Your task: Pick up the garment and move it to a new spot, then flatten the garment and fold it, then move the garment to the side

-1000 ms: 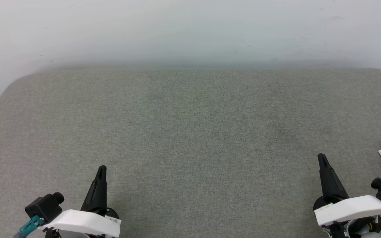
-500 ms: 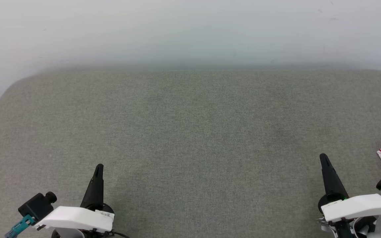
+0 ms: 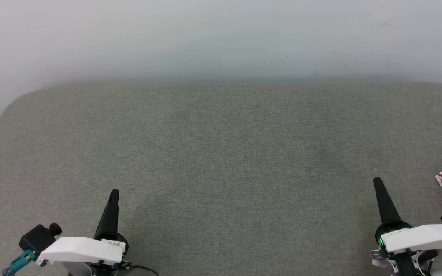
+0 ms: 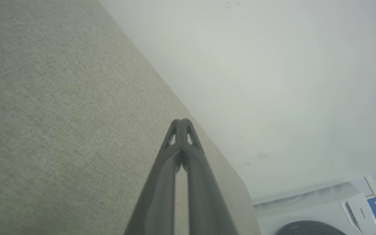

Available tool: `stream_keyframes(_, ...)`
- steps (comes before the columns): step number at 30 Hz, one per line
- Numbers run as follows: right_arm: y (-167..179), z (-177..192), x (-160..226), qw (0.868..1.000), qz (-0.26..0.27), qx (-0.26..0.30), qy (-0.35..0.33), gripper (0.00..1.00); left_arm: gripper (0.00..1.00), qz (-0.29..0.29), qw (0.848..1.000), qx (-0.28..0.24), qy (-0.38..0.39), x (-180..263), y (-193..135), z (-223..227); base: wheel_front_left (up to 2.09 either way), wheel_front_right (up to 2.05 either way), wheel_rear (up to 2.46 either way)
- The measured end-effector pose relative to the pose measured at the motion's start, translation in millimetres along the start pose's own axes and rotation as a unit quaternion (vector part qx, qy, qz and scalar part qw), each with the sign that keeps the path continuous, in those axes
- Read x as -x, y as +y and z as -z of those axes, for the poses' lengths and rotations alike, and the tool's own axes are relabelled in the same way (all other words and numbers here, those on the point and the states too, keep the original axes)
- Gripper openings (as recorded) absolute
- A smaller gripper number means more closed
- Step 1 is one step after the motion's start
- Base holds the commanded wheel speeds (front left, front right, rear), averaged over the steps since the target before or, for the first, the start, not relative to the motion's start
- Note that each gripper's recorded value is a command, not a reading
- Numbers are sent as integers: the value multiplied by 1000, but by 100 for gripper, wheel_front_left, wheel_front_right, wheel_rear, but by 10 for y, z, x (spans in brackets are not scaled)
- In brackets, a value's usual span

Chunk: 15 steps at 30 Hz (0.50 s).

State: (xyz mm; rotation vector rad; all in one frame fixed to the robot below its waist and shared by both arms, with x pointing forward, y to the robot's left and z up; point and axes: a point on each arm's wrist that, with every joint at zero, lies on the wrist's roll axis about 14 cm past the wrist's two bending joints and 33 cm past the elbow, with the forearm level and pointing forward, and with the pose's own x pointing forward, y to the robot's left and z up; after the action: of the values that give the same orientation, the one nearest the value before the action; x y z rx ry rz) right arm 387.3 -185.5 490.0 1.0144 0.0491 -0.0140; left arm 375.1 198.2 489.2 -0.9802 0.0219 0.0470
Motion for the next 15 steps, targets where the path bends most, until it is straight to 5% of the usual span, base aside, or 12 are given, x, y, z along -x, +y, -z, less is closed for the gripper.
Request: stream_keyframes(15,0,-45,-7,997,1,-73,-2,0,0,-2,997,78,2,-34,-3,-29,0,0,0)
